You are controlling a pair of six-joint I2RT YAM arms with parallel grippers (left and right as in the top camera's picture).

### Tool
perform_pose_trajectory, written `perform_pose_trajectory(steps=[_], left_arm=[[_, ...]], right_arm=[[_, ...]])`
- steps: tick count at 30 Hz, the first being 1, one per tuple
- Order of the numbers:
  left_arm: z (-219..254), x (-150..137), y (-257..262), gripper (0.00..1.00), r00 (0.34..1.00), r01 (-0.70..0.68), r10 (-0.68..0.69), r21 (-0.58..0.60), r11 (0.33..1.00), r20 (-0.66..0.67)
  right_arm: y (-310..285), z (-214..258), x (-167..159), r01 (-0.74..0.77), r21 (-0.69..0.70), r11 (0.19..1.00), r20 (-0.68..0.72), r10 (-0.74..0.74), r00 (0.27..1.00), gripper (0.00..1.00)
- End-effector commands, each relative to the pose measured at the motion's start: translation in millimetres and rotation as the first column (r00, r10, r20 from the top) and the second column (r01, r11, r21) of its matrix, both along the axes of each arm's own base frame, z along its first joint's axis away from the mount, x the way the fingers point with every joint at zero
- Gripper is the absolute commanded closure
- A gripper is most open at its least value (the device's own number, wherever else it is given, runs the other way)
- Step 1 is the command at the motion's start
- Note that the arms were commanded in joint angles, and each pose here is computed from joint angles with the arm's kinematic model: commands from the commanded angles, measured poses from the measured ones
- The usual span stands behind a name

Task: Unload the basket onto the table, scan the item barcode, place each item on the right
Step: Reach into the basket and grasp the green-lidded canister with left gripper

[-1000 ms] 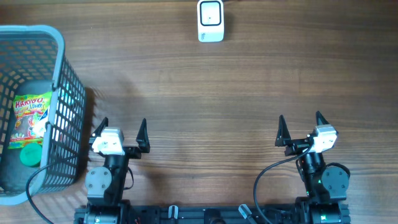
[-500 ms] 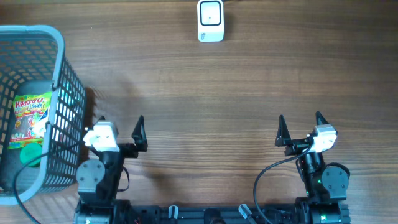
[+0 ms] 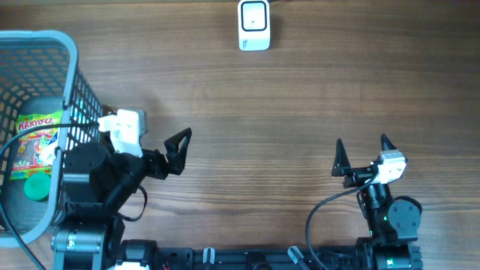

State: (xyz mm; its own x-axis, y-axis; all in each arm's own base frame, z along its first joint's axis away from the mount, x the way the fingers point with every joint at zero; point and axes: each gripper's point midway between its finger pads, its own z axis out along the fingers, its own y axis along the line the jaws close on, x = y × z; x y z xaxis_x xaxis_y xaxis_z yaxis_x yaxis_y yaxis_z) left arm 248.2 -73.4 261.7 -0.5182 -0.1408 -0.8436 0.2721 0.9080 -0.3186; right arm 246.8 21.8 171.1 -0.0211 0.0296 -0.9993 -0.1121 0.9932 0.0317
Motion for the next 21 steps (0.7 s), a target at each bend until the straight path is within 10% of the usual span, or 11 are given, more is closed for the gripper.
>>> perform_pose_trajectory(steps=[1,7,13,21], left_arm=[[32,5,5,0.00,0.999,-0.053,0.053,-0.040,0.998,-0.001],[91,38,56,0.00,0.933,-0.358,0.358,0.034,0.933,-0.020],[134,28,181,0.00,0.487,-0.873,0.865,-0.076,0.481,-0.123],[78,-39,295,0.00,0.003,-0.999,0.947,0.036,0.015,-0.322]], right_arm=[[-3,0,0,0.015,0.014,1.000,0.000,-0.015,1.000,0.00],[-3,0,0,0.015,0.014,1.000,0.001,-0.015,1.000,0.00],[-3,0,0,0.015,0.014,1.000,0.000,-0.015,1.000,0.00],[-3,0,0,0.015,0.014,1.000,0.000,-0.015,1.000,0.00]])
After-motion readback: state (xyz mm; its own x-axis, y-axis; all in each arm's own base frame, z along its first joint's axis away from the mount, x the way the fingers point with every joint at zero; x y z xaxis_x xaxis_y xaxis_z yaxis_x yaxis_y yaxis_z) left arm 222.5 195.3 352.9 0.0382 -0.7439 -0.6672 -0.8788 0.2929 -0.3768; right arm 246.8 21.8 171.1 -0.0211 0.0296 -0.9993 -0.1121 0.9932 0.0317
